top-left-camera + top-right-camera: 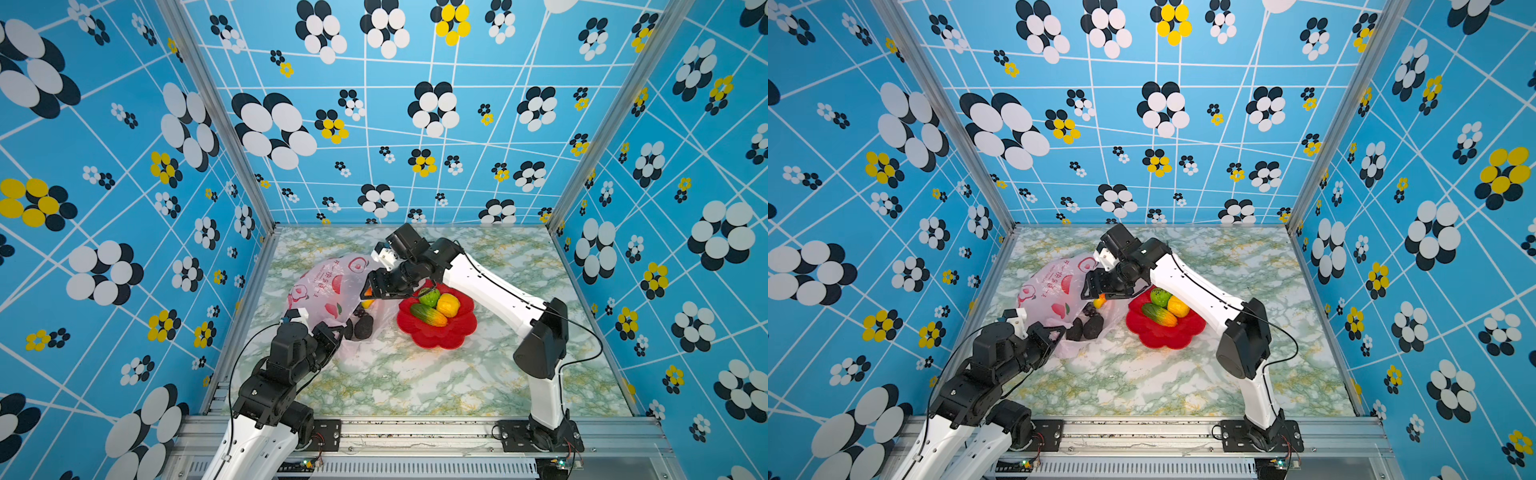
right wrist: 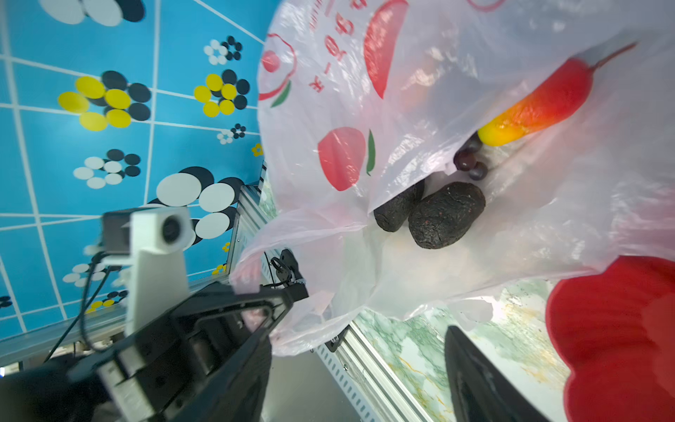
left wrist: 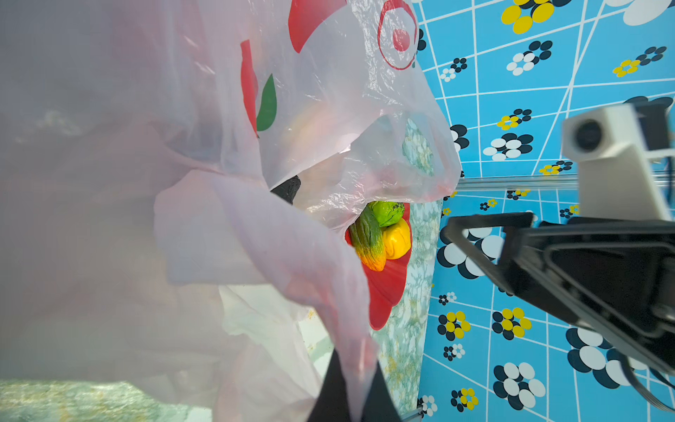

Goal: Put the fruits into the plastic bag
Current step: 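Withdraw the right gripper from the bag, raising it past the bowl, then lower the right gripper onto the yellow pepper in the bowl and close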

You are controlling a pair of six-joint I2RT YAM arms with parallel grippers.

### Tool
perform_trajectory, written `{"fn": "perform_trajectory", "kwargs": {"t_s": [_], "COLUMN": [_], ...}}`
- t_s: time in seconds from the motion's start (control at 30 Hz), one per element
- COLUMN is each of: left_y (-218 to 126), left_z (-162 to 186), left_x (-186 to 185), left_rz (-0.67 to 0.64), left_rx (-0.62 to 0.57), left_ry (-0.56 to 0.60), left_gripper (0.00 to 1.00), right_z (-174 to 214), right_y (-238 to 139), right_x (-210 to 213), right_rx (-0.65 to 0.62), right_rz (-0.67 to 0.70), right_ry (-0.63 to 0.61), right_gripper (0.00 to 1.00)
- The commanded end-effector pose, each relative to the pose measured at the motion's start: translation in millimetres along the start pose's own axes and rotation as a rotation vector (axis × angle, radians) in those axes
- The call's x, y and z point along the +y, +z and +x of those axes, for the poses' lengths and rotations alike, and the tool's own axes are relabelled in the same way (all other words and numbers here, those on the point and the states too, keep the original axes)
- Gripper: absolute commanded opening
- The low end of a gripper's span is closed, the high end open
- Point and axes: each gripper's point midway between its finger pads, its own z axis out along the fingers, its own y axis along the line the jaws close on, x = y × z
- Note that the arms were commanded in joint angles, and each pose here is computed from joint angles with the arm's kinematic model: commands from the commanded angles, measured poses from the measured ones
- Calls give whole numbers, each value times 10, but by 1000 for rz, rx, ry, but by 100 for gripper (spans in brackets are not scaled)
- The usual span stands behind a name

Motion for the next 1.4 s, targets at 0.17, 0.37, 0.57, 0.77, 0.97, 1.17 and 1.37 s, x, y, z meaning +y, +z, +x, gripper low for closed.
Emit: {"fn": "perform_trajectory", "kwargs": {"t_s": [0.17,0.37,0.57,0.77,0.97,1.17,1.37], "left_y": [3,46,99,96,53,4,12], "left_z": [-55,-64,-73,-72,-56,-44,-37], "left_x": [-18,-18,-45,-64,-35,12,25], "left_rz": [12,8,4,4,-1,-5,-7], "left_rx": [-31,-29,-20,-17,-17,-24,-21], "left_ry": [-4,-7,-6,-2,-1,-4,-6], "left_gripper": [0,0,0,0,0,0,0], "right_z": [-285,-146,97,307,432,543,705], "right_y": [-696,-1048,-1068,-852,-624,-453,-326], "right_x": [-638,-1538,-2120,-2455,-2608,-2705,-2821], "right_rx": [-172,-142,-73,16,64,104,152], "right_rz": [278,515,582,569,554,543,553], "right_ry": [-89,104,253,344,381,417,445], "right_gripper": [81,83,85,87,87,86,86]}}
